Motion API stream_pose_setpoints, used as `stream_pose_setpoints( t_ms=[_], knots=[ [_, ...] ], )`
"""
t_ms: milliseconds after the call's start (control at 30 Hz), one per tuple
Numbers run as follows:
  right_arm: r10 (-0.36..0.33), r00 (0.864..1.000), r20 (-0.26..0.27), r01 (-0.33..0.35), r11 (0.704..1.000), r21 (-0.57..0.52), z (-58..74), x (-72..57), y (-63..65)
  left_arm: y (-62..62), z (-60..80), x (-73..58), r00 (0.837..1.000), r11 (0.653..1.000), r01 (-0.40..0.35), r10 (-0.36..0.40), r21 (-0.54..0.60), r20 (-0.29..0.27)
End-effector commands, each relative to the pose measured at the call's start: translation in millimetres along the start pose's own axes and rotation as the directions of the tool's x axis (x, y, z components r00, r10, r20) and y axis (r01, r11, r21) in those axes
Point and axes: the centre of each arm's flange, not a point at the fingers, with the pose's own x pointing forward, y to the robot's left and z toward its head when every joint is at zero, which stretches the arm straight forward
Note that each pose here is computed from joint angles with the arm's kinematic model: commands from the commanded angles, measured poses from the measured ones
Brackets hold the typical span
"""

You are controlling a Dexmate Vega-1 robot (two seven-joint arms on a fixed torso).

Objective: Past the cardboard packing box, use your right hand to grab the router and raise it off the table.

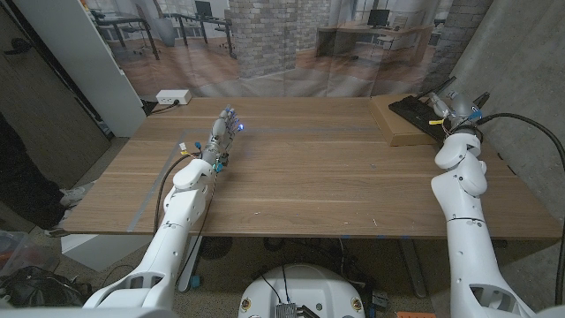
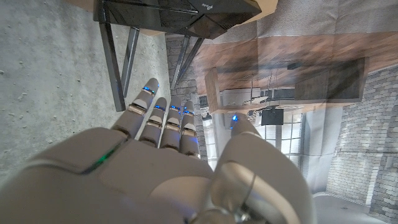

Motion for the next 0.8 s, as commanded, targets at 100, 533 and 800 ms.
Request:
stream_pose_setpoints(
  t_ms=[100, 533, 800],
  knots=[
    [-0.008, 0.998, -0.067, 0.009, 1.000, 0.021, -11.8, -3.1, 5.1, 2.0, 1.9, -0.5, 1.000, 1.000, -0.001, 0.001, 0.000, 0.007],
    [-0.032, 0.991, -0.130, 0.035, 0.999, 0.021, -20.9, -6.3, 7.2, 2.8, 2.9, -0.7, 1.000, 1.000, 0.001, -0.001, 0.002, 0.008],
    [-0.043, 0.983, -0.179, 0.048, 0.999, 0.019, -26.5, -8.7, 7.6, 2.2, 3.1, -2.0, 1.000, 1.000, 0.000, 0.000, 0.003, 0.008]
  ],
)
